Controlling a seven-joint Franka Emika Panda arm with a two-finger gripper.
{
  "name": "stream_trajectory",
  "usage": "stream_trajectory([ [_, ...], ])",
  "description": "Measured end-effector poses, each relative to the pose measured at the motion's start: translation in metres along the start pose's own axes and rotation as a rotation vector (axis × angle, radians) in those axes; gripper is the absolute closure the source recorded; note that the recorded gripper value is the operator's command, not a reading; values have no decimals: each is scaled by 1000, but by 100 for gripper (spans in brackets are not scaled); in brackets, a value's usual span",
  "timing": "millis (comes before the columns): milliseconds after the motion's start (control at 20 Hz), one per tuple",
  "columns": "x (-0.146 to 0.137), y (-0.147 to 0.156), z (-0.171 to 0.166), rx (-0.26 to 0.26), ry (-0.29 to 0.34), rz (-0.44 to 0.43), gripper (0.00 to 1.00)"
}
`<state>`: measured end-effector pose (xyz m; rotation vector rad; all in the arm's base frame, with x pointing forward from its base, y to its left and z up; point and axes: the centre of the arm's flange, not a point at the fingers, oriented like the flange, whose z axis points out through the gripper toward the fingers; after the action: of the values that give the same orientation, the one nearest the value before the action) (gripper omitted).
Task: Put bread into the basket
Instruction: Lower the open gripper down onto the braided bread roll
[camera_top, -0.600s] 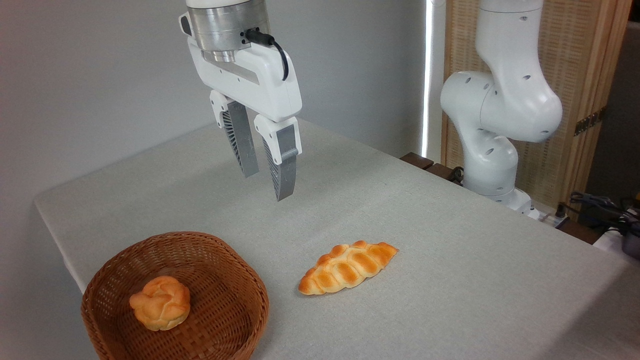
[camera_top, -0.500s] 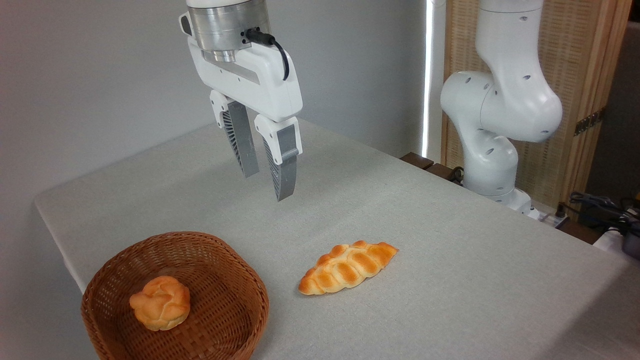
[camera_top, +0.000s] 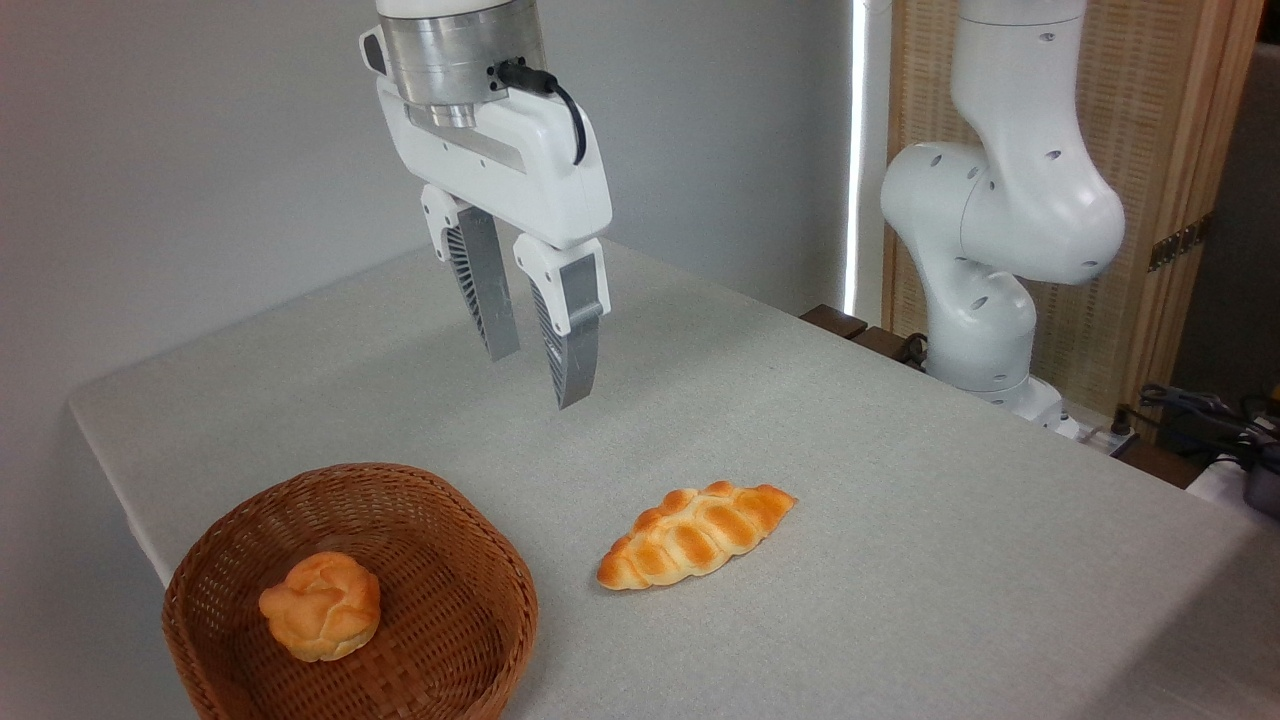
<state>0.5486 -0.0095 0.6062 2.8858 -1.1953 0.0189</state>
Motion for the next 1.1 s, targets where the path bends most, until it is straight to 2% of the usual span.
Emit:
stream_trajectory([
  [150, -5, -10, 13, -18, -19, -19, 0],
  [300, -3, -10, 49, -64, -64, -9, 0],
  [450, 3, -2, 89, -103, -101, 37, 0],
  [600, -3, 3, 120, -143, -134, 92, 0],
  [850, -8, 14, 170, -101, -214, 158, 0],
  [1100, -16, 21, 198, -134, -261, 167, 0],
])
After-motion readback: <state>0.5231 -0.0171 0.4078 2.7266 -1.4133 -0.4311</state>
